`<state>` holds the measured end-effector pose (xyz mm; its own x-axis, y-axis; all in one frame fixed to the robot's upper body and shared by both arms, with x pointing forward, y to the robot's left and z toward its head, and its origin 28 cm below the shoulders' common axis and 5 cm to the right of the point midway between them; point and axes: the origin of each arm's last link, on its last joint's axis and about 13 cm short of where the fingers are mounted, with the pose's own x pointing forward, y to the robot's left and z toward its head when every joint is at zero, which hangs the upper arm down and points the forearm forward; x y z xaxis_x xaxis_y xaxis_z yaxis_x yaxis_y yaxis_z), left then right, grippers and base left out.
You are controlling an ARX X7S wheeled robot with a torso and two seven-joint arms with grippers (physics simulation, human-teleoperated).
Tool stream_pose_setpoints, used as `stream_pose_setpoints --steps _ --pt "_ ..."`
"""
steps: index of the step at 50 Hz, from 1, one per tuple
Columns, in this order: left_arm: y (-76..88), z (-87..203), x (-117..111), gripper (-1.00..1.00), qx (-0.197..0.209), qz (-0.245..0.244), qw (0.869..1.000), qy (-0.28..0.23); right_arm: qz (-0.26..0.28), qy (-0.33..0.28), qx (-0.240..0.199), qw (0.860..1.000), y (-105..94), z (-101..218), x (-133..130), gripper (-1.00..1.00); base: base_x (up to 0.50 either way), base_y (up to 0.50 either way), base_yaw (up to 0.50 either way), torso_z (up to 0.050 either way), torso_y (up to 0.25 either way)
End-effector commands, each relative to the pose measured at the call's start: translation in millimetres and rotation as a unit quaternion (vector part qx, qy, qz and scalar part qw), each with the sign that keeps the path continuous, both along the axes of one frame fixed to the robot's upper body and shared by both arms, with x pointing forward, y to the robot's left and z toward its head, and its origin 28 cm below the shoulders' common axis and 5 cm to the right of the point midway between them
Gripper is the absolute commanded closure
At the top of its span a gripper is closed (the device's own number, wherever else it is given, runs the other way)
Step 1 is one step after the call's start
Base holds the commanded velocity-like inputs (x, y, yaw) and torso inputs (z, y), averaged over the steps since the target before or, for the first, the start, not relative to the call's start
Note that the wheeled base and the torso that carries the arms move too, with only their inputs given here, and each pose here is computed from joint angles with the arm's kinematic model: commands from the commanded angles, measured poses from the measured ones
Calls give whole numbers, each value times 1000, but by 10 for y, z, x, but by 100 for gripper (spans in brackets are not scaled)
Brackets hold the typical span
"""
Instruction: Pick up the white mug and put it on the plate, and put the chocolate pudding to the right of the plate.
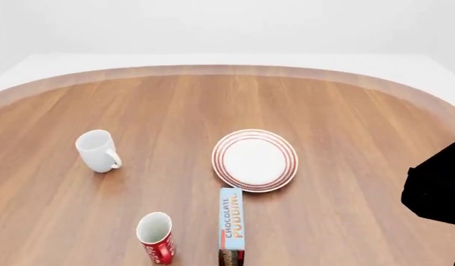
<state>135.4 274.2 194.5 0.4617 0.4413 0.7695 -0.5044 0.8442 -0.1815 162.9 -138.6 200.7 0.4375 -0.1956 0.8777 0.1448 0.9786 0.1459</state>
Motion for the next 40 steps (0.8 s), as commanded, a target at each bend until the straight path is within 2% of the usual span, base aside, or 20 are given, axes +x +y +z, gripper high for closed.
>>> stream_pose_setpoints --steps 1,40 --pt "20 -13 -27 -100 4 9 1000 0 -8 -1 -14 1000 0 1 -13 -100 500 0 0 0 0" --pt "2 -36 -7 -100 5 6 1000 5 -1 0 -17 1000 13 -30 4 -100 500 2 0 0 1"
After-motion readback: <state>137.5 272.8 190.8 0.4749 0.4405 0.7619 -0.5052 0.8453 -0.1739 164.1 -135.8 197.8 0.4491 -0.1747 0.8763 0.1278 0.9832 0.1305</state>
